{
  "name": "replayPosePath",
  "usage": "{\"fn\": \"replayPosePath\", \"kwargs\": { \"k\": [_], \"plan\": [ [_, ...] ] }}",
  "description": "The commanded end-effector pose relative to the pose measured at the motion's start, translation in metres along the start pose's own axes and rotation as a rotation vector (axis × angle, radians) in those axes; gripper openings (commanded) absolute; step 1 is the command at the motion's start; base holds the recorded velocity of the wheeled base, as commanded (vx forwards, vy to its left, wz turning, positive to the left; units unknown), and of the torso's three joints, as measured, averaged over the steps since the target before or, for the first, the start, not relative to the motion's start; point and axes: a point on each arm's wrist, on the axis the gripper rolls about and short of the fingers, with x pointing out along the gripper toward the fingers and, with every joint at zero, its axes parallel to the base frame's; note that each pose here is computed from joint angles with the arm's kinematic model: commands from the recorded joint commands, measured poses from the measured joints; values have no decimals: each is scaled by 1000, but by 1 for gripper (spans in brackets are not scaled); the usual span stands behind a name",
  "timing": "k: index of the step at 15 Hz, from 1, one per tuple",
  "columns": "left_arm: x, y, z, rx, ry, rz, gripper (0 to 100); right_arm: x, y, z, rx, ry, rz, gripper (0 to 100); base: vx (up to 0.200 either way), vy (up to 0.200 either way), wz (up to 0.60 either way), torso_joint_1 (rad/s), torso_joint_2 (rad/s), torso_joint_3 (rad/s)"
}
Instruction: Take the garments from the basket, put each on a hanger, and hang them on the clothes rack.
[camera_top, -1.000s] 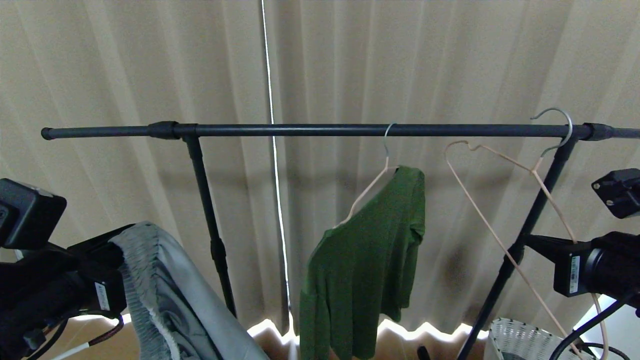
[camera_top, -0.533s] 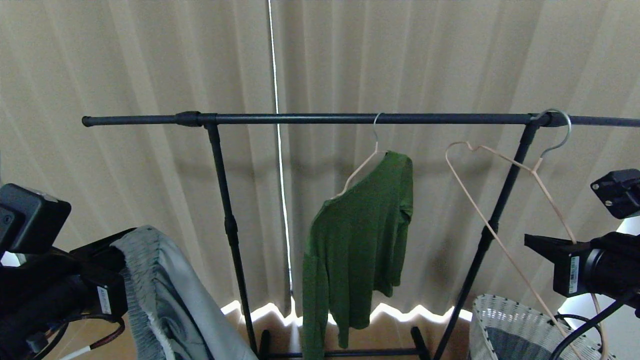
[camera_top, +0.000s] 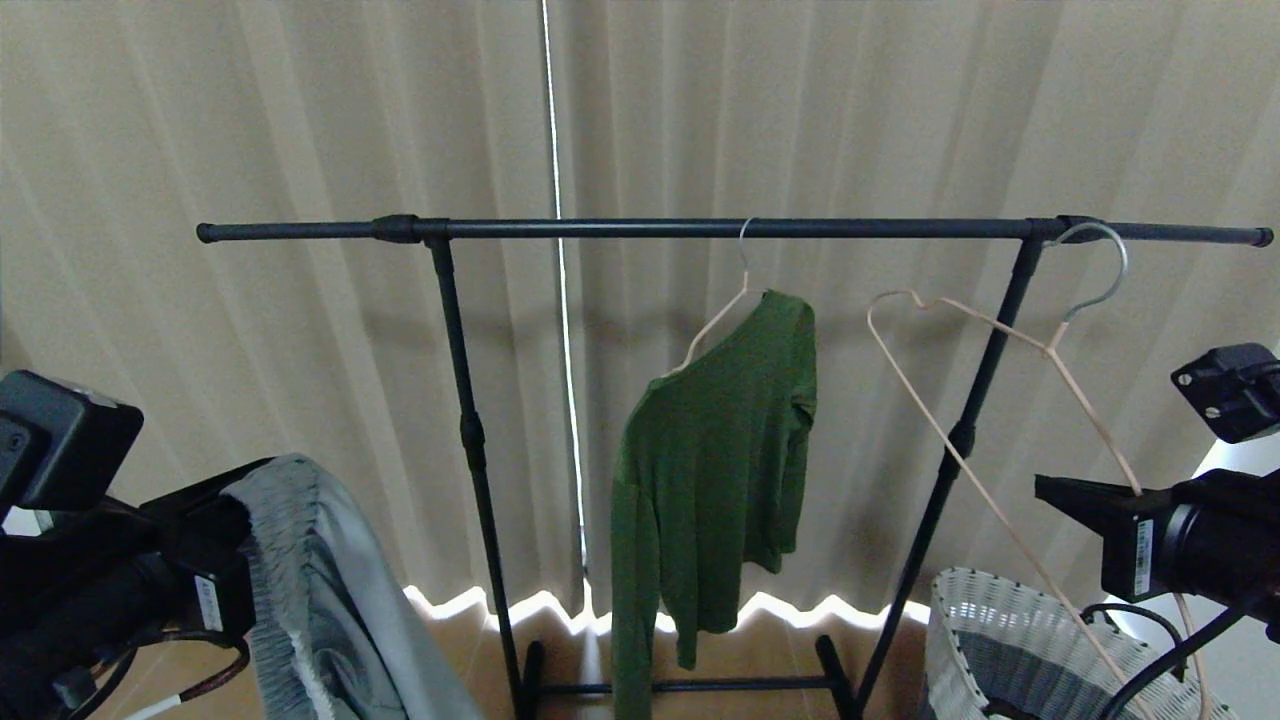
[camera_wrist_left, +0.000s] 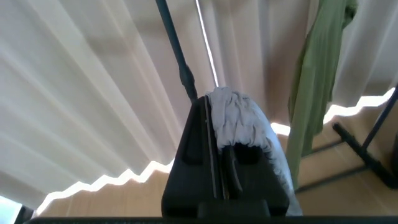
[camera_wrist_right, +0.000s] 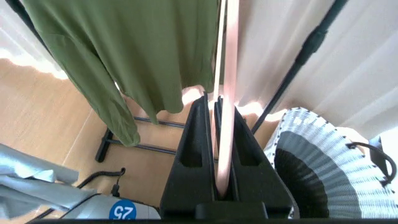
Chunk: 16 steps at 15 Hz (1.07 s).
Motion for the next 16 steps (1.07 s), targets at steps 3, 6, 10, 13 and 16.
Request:
{"fn": "replayPosePath", "kwargs": {
  "k": [3, 6, 10, 13, 16],
  "plan": [
    [1, 0, 0, 0, 4, 0, 0, -1, 0, -3, -1, 8, 22, 0, 0, 0, 0, 0, 0, 0],
    [5, 0, 1, 12, 13, 7, 0, -1, 2, -2, 5, 10, 64, 0, 0, 0, 0, 0, 0, 0],
    [20, -3, 10, 14, 24, 10, 0, 0, 14, 3, 0, -73, 183, 0, 0, 0, 0, 0, 0, 0],
    [38, -11, 28, 14, 16, 39, 0, -1, 26, 7, -19, -113, 288, 0, 0, 0, 0, 0, 0, 0],
    [70, -16, 44, -7, 33, 119, 0, -2, 48, 7, -72, -96, 421, 0, 0, 0, 0, 0, 0, 0]
  ]
}}
